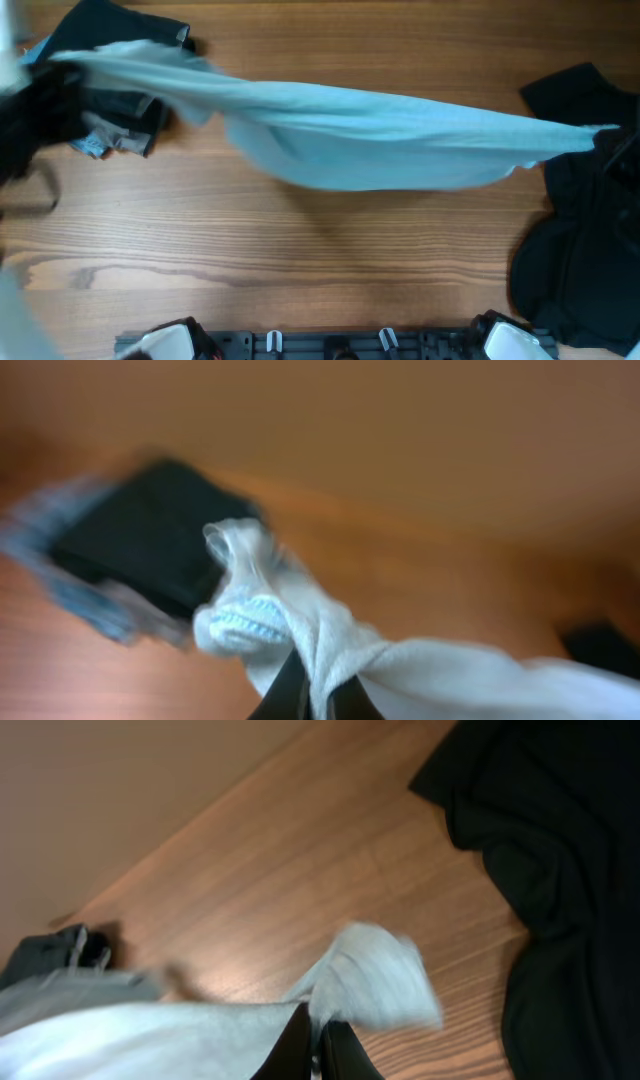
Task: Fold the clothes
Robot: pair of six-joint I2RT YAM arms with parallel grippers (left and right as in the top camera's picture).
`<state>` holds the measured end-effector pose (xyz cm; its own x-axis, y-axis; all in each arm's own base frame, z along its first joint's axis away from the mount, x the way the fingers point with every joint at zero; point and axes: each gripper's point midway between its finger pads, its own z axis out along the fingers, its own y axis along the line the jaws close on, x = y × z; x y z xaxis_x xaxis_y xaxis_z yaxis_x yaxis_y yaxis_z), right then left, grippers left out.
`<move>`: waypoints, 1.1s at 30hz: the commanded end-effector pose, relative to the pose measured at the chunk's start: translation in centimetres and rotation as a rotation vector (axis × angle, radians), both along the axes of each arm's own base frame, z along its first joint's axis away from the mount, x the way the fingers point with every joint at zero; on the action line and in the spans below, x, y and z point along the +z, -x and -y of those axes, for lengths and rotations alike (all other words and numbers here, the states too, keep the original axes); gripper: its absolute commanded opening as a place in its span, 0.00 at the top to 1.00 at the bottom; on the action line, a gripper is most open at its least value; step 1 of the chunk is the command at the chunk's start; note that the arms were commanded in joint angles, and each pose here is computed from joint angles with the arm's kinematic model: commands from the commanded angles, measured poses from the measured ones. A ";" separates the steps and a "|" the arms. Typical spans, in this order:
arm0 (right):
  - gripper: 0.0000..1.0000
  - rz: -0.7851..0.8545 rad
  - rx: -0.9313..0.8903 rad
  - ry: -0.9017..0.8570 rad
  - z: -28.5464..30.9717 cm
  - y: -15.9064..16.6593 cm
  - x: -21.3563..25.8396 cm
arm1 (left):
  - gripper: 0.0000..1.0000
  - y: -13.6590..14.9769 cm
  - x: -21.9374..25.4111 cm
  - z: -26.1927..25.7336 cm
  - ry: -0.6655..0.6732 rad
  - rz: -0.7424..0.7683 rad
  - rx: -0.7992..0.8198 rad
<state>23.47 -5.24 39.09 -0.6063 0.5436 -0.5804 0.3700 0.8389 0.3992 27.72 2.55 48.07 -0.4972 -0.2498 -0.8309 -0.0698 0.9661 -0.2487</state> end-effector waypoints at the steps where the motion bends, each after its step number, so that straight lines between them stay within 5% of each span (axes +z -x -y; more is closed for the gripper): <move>1: 0.96 0.138 0.002 0.054 -1.5 2.6 3.3 | 0.96 6.8 5.9 -2.3 -0.065 0.245 0.218; 4: 0.96 0.183 0.009 0.067 -2.0 3.2 4.2 | 0.96 10.5 8.1 -3.6 -0.120 0.344 0.377; 8: 0.96 0.177 0.039 0.023 -1.6 0.7 3.9 | 0.96 7.0 6.1 -4.0 -0.058 0.249 0.318; 13: 0.96 0.164 0.155 -0.086 -0.2 -7.8 1.9 | 0.96 -4.9 0.3 -3.7 0.085 0.047 0.038; 14: 0.96 0.186 0.206 -0.109 -0.1 -11.0 1.3 | 0.96 -9.1 -1.6 -3.2 0.113 0.013 -0.033; 16: 0.96 0.330 0.334 -0.213 -1.4 -18.1 2.1 | 0.96 -16.4 -2.1 0.7 0.177 0.101 -0.254; 18: 0.96 0.504 0.419 -0.248 -2.2 -20.3 5.8 | 0.96 -19.2 1.5 2.1 0.161 0.278 -0.299; 21: 0.96 0.727 0.467 -0.142 -2.3 -20.0 11.8 | 0.96 -18.5 8.6 3.1 0.098 0.529 -0.336; 23: 0.96 0.704 0.470 -0.138 -2.5 -19.6 11.3 | 0.96 -17.9 8.1 3.2 0.110 0.489 -0.331; 28: 0.96 0.341 0.380 -0.072 -1.2 -19.4 1.4 | 0.96 -17.4 -4.4 2.1 0.073 0.023 -0.283; 33: 0.96 -0.256 0.332 -0.066 -2.1 -15.0 -13.7 | 0.96 -12.8 -17.0 1.0 0.104 -0.551 -0.234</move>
<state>39.66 -1.96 31.80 -0.7871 0.3902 -0.4777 0.0866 0.8367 0.5407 41.64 0.02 35.64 -0.8087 -0.2021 -0.5524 0.0606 0.9055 -0.4200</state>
